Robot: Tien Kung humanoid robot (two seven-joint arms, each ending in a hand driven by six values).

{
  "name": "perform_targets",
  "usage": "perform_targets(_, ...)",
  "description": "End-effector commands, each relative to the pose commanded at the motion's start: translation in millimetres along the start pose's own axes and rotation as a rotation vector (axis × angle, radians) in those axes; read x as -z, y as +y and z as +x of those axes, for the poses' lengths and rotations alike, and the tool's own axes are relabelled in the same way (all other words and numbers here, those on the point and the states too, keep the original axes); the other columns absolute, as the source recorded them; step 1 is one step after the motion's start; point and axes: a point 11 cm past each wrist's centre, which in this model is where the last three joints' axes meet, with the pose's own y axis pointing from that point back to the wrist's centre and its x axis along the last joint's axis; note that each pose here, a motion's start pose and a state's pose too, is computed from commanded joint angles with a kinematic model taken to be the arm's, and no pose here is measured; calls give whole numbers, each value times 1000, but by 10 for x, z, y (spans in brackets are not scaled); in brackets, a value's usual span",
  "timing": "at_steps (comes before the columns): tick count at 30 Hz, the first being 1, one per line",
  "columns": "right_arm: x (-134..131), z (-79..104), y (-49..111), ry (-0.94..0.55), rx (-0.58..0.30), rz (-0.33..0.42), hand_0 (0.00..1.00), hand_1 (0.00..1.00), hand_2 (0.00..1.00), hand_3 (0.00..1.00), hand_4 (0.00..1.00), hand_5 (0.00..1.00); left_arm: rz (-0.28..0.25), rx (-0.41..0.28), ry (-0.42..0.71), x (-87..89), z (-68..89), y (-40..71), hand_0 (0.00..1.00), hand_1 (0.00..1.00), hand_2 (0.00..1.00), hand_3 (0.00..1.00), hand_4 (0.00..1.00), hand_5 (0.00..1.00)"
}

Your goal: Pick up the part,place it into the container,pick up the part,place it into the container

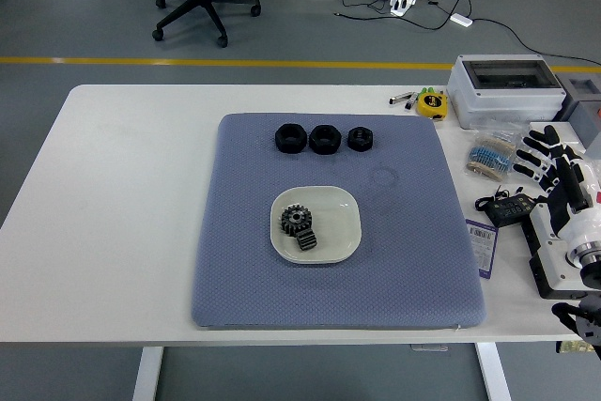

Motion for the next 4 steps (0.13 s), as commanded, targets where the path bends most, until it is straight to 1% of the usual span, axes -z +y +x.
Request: perform_targets(4,9,0,-4,8,4,-1,649,674,732,640,961,694,-6,-6,30,182,-47,5,667,677,663,564,628,595)
